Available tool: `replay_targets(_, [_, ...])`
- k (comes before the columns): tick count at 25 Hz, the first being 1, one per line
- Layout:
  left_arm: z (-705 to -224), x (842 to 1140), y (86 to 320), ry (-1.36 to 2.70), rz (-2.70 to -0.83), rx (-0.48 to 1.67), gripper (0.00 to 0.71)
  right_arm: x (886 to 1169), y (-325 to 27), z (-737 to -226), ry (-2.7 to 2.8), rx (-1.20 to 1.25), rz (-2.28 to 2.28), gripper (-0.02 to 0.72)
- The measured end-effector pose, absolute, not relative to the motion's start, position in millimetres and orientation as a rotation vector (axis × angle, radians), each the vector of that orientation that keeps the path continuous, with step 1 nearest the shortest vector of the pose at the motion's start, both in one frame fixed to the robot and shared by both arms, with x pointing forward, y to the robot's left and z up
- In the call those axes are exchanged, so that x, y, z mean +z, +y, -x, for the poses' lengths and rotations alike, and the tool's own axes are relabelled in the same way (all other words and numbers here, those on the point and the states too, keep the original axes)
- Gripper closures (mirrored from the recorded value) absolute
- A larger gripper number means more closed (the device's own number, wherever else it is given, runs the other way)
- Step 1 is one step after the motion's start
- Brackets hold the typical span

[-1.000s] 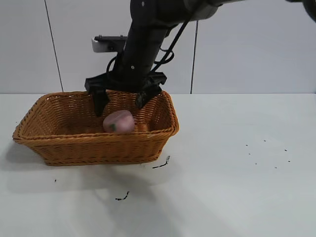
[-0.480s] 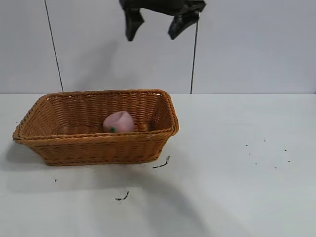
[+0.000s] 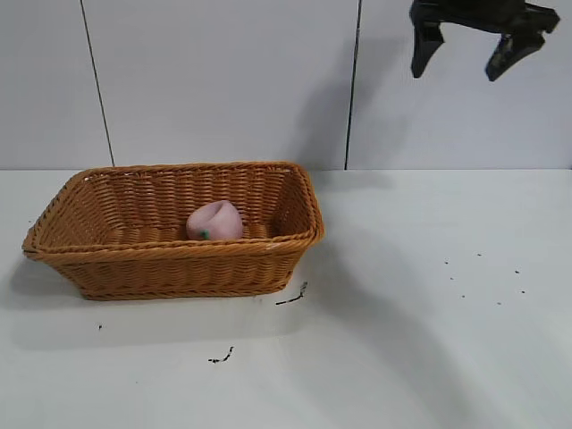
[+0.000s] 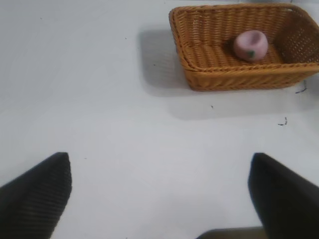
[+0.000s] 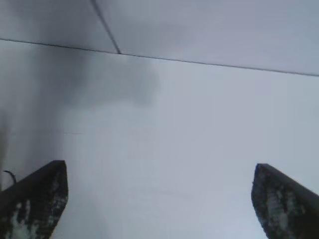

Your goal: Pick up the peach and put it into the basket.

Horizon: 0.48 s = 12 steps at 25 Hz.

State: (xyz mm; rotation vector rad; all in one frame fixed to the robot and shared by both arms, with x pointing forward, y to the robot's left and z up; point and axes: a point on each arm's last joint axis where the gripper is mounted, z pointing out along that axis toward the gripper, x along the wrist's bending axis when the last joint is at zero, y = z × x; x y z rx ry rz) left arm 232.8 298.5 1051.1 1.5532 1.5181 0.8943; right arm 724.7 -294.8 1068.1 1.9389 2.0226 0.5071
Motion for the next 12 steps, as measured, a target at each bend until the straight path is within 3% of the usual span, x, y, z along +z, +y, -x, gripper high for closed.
replay_targets(7, [-233, 1051, 298, 1.518, -1.553, 0.894, 0.017, 1094, -295, -708, 2.001, 0.531, -1.915, 0.008])
replay_targets(12, [-233, 1051, 298, 1.518, -1.553, 0.894, 0.017, 1111, -295, -659, 2.029, 0.491, -1.945, 0.008])
